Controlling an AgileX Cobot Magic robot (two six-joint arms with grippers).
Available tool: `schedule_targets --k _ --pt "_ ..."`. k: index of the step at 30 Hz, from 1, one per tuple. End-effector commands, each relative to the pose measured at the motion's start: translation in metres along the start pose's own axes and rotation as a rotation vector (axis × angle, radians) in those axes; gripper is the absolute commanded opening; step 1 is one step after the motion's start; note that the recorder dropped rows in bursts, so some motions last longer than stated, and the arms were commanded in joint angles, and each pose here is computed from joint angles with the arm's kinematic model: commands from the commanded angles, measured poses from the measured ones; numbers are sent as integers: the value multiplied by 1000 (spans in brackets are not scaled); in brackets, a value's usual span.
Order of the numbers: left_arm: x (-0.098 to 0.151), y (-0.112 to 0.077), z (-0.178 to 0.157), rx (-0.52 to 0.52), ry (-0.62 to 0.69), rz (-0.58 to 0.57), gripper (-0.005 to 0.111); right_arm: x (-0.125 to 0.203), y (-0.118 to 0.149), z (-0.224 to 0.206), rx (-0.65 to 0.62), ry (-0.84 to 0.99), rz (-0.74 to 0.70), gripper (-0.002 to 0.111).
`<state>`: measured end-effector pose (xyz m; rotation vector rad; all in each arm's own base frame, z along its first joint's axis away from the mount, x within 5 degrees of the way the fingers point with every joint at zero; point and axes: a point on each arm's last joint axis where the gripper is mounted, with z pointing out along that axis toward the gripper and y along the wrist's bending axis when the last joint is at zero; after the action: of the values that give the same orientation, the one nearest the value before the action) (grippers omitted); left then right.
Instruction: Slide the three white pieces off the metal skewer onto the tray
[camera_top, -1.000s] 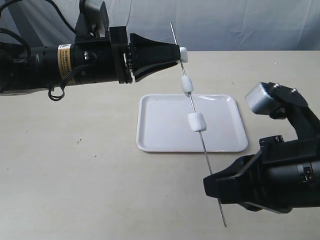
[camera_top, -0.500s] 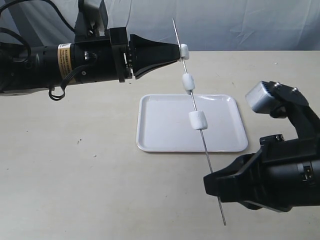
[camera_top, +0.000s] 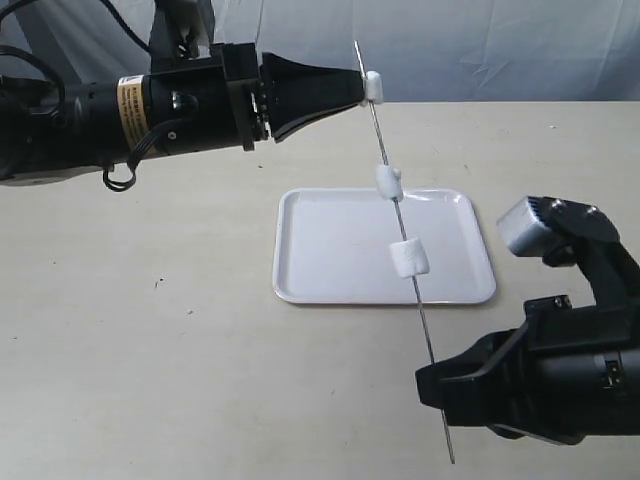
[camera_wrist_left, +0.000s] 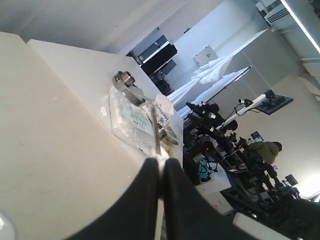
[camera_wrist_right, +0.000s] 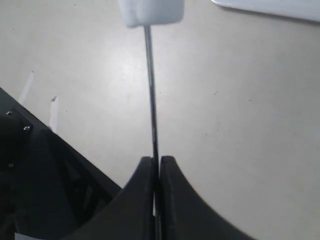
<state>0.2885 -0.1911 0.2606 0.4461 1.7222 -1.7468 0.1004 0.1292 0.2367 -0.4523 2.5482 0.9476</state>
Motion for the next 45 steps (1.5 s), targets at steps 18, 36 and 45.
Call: schedule_targets --k 18,36,45 --pt "-4 51 -11 -497 242 120 0 8 -8 4 18 3 32 -1" --pt "48 140 3 -507 371 -178 0 2 -8 4 25 -58 31 -1" --pt "30 147 16 -520 329 -125 0 2 -8 4 18 -59 47 -1"
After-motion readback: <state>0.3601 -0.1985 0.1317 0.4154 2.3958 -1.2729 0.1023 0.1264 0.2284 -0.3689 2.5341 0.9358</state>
